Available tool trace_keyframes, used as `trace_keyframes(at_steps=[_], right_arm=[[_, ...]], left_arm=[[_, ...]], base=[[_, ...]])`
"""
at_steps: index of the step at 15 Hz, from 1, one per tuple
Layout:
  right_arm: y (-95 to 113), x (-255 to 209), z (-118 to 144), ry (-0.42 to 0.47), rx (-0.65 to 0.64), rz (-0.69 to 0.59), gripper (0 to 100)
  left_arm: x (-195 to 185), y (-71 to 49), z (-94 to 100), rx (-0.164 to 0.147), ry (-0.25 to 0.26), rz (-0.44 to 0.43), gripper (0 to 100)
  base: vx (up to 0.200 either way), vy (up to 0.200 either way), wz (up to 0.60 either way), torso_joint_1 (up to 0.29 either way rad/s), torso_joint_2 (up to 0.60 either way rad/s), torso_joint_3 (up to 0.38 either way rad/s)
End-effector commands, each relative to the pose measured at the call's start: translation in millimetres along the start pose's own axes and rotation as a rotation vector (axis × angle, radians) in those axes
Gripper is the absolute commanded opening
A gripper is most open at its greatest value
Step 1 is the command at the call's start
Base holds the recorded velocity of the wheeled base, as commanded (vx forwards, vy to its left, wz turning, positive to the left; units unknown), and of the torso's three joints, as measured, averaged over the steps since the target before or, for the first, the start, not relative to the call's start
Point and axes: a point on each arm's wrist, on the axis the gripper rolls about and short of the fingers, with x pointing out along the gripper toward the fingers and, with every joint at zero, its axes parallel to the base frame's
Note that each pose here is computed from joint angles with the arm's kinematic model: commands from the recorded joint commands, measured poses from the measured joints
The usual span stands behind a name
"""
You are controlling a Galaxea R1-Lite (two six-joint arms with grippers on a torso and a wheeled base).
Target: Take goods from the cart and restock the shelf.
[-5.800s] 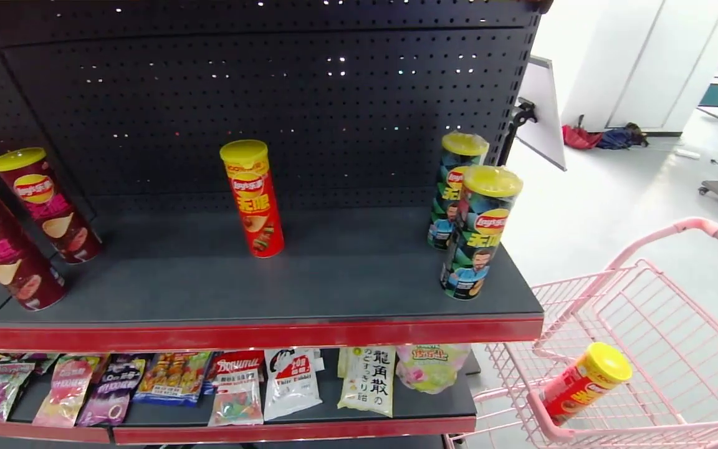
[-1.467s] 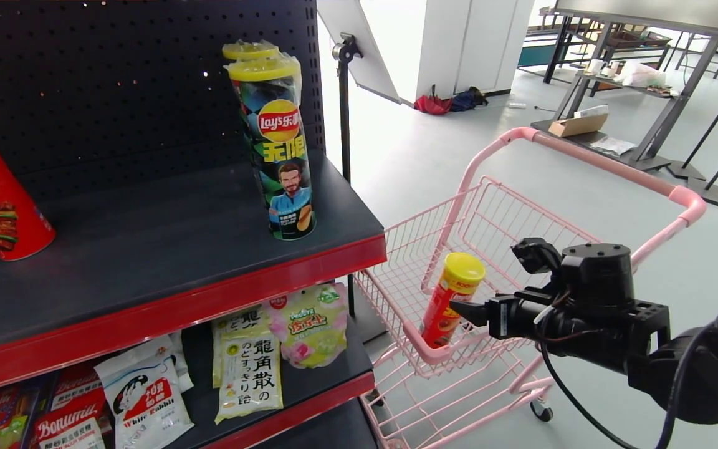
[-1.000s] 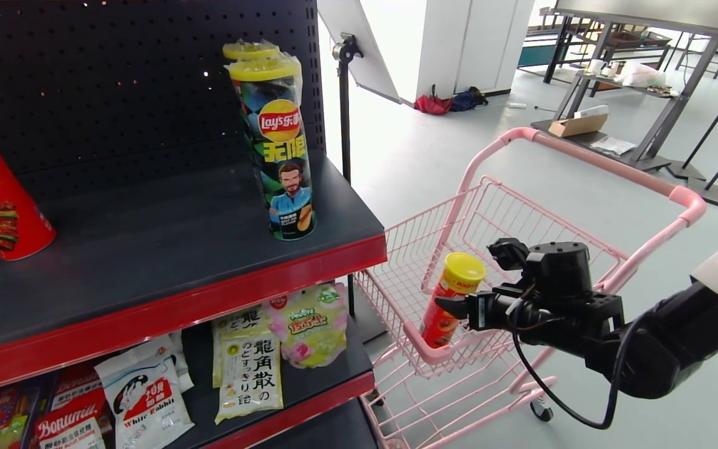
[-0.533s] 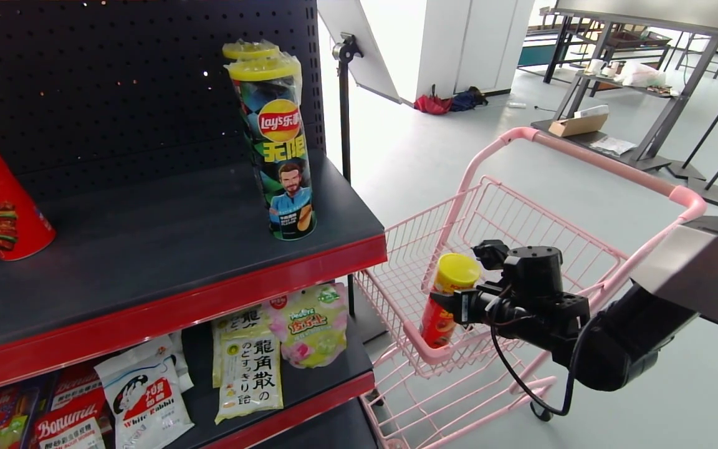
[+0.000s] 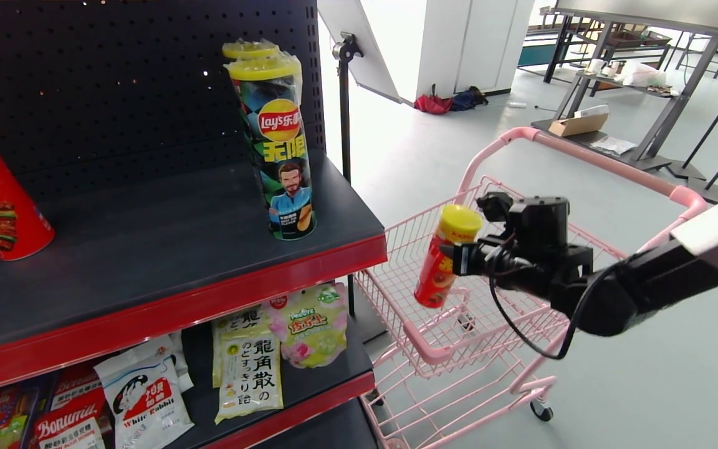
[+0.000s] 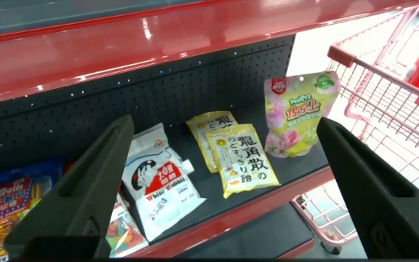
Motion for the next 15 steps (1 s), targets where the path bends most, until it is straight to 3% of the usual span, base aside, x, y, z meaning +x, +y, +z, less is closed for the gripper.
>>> trace_keyframes(at_steps=[1,2,4,7,9,11,13,15], right_arm=[[0,-82,147,-0.254,-0.035,-0.045,0],[2,-112,172,-0.263,-0.061,-0.099,0],[5,-174,186,-0.284,-0.1,-0.221,0],[11,-289,119,-0.148,-0.153,-0.207,0],[-1,-345,55,-0.156,-0.162,-0.244,0],[-12,-369,-2,-0.143,-0.186,-0.352,0],[-18,-371,-27,-0.114,-0.155,-0.458,0],[-19,-370,-31,-0.1,-0.151,-0.483,0]], left_arm=[[0,0.0,0.0,0.0,0.001,0.0,100],[0,0.0,0.0,-0.003,0.001,-0.001,100],[0,-0.1,0.0,-0.008,0.001,-0.003,100],[0,-0.1,0.0,-0.017,0.001,-0.004,100],[0,-0.1,0.0,-0.017,0.001,-0.004,100],[0,-0.1,0.0,-0.017,0.001,-0.004,100],[0,-0.1,0.0,-0.018,0.001,-0.004,100],[0,-0.2,0.0,-0.017,0.001,-0.007,100]], base=[[0.0,0.0,0.0,0.0,0.0,0.0],[0.0,0.0,0.0,0.0,0.0,0.0],[0.0,0.0,0.0,0.0,0.0,0.0],[0.0,0.0,0.0,0.0,0.0,0.0],[0.0,0.0,0.0,0.0,0.0,0.0],[0.0,0.0,0.0,0.0,0.0,0.0],[0.0,0.0,0.0,0.0,0.0,0.0],[0.0,0.0,0.0,0.0,0.0,0.0]])
